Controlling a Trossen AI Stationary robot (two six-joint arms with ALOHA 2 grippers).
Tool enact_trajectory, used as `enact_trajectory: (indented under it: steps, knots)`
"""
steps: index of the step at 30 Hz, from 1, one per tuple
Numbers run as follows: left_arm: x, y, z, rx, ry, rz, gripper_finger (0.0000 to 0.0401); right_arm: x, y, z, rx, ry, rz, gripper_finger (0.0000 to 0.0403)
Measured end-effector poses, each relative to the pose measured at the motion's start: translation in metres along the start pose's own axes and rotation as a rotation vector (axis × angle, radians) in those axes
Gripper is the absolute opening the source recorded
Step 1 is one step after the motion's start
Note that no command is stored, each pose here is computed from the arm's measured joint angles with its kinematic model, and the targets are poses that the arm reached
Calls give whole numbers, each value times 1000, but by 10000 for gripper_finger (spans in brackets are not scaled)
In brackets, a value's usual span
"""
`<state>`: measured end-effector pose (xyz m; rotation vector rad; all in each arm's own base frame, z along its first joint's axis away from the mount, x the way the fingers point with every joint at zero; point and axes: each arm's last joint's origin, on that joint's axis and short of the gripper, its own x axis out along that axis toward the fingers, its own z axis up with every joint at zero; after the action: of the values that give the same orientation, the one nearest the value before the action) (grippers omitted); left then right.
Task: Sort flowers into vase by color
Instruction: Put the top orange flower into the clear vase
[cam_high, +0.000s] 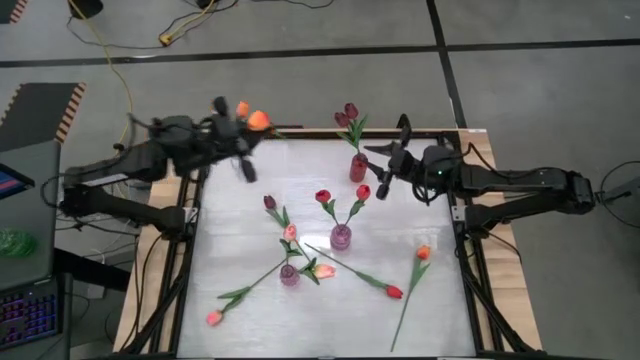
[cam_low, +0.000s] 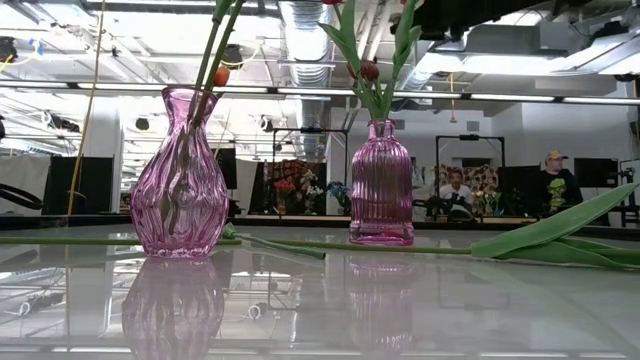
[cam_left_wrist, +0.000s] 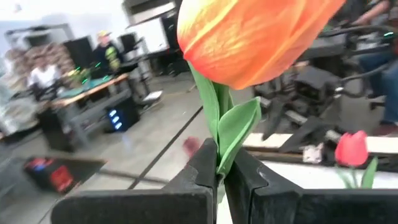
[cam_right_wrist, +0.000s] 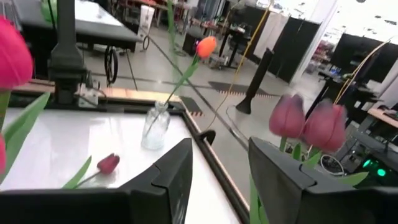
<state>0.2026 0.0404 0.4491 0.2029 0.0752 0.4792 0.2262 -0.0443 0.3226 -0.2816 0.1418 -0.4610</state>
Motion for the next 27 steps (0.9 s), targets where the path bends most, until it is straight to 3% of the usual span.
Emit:
enact_trajectory:
  steps: [6,14,27]
  knots:
    - [-40,17,-6,-47,118,127,0,0,1,-3,-9,34,10,181]
    - [-66,27,-29,-63,265,339,0,0,2,-8,15,85,23,181]
    - [-79,32,-65,-98,298,441,0,-1,3,-10,12,102,28,180]
